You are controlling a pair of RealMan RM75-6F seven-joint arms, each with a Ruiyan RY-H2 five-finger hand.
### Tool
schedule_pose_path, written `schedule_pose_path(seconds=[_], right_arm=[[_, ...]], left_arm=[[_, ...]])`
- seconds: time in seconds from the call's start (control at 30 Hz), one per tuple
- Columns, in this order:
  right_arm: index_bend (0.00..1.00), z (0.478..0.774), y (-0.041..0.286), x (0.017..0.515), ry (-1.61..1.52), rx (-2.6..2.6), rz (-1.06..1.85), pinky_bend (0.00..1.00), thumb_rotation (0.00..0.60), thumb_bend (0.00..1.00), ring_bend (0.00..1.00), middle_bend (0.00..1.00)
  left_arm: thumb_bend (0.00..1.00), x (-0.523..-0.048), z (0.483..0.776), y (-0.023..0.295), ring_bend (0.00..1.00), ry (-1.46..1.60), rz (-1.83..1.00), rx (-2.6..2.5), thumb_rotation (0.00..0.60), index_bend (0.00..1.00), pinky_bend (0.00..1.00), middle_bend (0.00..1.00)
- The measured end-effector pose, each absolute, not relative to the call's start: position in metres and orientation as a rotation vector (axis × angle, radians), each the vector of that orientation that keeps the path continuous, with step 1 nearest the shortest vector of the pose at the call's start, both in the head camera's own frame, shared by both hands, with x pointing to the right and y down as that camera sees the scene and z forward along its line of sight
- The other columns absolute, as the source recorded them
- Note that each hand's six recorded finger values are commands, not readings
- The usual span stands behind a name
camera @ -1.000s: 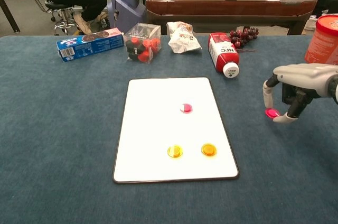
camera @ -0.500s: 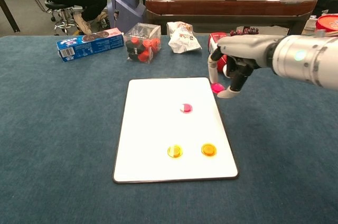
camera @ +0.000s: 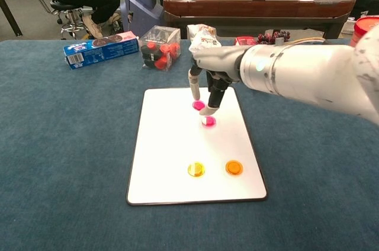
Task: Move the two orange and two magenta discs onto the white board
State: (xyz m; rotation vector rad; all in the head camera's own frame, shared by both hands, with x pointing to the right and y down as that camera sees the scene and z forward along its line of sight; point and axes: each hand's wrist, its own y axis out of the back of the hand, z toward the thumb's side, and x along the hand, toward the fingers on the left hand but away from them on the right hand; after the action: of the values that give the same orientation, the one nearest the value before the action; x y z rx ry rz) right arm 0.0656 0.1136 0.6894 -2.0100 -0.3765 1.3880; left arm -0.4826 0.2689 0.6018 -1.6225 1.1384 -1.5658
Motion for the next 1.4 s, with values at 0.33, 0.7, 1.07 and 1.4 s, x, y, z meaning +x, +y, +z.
schedule_pose_path(seconds=[0.33, 0.7, 1.07, 1.4], right_arm=[[0.55, 0.71, 0.113, 0.042, -0.352, -2.023, 1.423, 1.0, 0.6, 0.32, 1.0, 1.0], [0.55, 0.721, 0.112, 0.029, -0.359, -2.015, 1.431, 1.0, 0.6, 0.31, 1.0, 1.0], [0.45, 0.729, 0.113, 0.021, -0.366, -2.007, 1.436, 1.0, 0.6, 0.16, 1.0, 1.0], [0.3, 0.725, 0.114, 0.014, -0.389, -2.024, 1.396, 1.0, 0.6, 0.0, 1.0, 1.0]], left_arm=[[0.17, -0.488, 0.601, 0.272, 0.48, 1.147, -1.578, -1.618, 0.6, 0.42, 0.65, 0.56], [0.17, -0.489, 0.602, 0.275, 0.48, 1.152, -1.578, -1.623, 0.6, 0.42, 0.65, 0.56], [0.17, -0.488, 0.605, 0.28, 0.48, 1.147, -1.59, -1.634, 0.6, 0.42, 0.65, 0.56], [0.17, -0.489, 0.608, 0.283, 0.48, 1.147, -1.597, -1.641, 0.6, 0.42, 0.65, 0.56]])
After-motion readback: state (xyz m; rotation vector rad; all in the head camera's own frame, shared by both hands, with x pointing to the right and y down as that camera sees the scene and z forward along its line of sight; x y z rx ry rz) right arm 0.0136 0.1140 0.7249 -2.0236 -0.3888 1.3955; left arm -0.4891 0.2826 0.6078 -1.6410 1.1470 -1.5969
